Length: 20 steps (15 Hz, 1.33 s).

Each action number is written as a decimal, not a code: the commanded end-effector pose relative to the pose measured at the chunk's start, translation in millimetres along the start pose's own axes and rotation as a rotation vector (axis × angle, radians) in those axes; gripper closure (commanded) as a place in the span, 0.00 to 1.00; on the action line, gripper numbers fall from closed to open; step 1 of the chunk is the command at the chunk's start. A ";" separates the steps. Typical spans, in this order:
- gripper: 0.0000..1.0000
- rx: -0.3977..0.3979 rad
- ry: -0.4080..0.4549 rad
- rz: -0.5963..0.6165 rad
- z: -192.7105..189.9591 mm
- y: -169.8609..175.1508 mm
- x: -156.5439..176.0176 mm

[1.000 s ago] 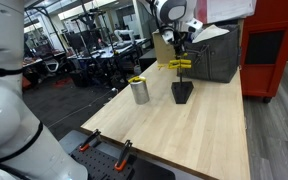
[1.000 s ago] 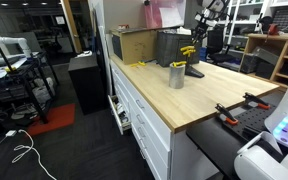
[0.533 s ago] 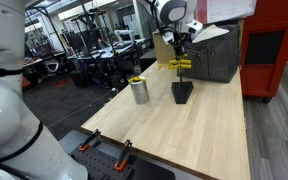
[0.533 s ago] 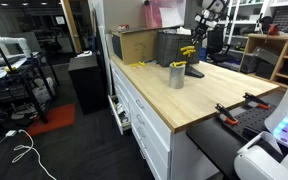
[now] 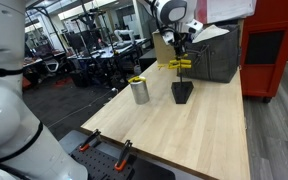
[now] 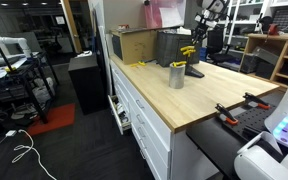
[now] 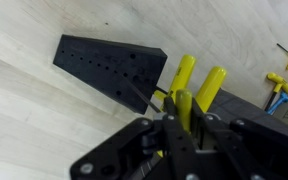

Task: Remove one metal object with the yellow handle from the tin and put it on the black stand

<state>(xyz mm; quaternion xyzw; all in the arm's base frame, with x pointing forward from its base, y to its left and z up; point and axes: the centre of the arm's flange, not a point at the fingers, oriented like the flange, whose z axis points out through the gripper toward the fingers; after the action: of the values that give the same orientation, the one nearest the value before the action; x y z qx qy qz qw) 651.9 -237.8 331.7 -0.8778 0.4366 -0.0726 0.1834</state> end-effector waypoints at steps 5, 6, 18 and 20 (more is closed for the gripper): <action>0.96 -0.003 0.014 -0.018 -0.2 -3.6 4.6; 0.96 -0.004 0.012 -0.018 1.1 -3.1 4.0; 0.96 -0.020 0.015 -0.027 17.0 0.3 7.4; 0.96 -0.022 0.011 -0.026 21.2 0.6 8.2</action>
<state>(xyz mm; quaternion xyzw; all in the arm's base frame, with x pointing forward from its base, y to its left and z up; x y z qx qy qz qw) 655.0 -236.1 312.1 -0.8819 0.4320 -0.0698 0.1753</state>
